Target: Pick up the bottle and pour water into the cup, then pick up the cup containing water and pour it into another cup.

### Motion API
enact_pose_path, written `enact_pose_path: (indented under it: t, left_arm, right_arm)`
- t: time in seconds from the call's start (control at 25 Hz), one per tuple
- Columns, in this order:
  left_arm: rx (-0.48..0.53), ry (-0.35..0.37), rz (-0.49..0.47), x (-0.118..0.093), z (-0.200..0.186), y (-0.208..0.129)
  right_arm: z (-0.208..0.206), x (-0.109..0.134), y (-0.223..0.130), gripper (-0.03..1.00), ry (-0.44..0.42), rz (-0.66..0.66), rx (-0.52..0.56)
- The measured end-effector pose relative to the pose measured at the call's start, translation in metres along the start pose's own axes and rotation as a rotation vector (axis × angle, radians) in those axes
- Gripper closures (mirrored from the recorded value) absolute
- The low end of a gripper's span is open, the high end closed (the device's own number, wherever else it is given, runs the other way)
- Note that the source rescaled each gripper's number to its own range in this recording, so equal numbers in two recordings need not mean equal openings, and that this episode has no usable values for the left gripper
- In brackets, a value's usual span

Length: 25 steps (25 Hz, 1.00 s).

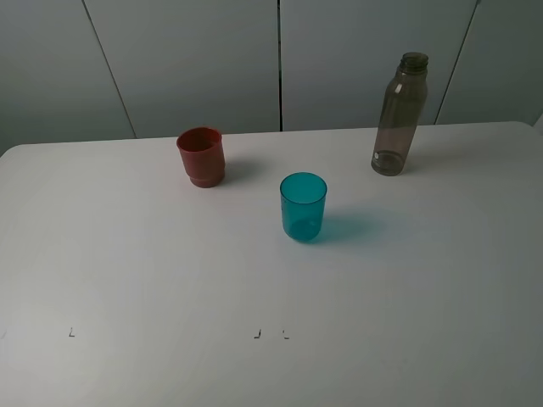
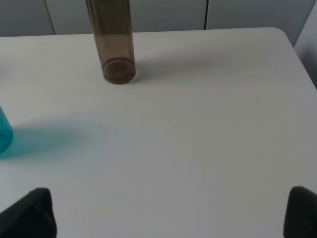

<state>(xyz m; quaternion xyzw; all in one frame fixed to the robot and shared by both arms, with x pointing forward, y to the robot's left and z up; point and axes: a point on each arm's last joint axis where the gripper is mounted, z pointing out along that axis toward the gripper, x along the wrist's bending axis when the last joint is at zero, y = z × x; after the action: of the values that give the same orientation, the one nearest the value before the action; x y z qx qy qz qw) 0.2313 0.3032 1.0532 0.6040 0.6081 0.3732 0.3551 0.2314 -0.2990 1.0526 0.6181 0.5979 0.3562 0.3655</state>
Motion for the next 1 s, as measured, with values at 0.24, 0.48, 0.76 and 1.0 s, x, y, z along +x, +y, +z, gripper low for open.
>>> enact_pose_path:
  t: [0.24, 0.48, 0.76, 1.0]
  left_arm:
    - [0.0, 0.0, 0.0, 0.0, 0.0, 0.0]
    - [0.0, 0.0, 0.007, 0.0, 0.0, 0.0]
    - [0.0, 0.0, 0.007, 0.0, 0.0, 0.0]
    - [0.0, 0.0, 0.007, 0.0, 0.0, 0.0]
  right_arm:
    - [0.0, 0.0, 0.0, -0.03, 0.0, 0.0, 0.0]
    - [0.0, -0.0001, 0.0, -0.03, 0.017, -0.009, 0.0]
    - [0.0, -0.0002, 0.0, -0.03, 0.02, -0.011, 0.0]
    - [0.0, -0.0002, 0.0, -0.03, 0.02, -0.011, 0.0]
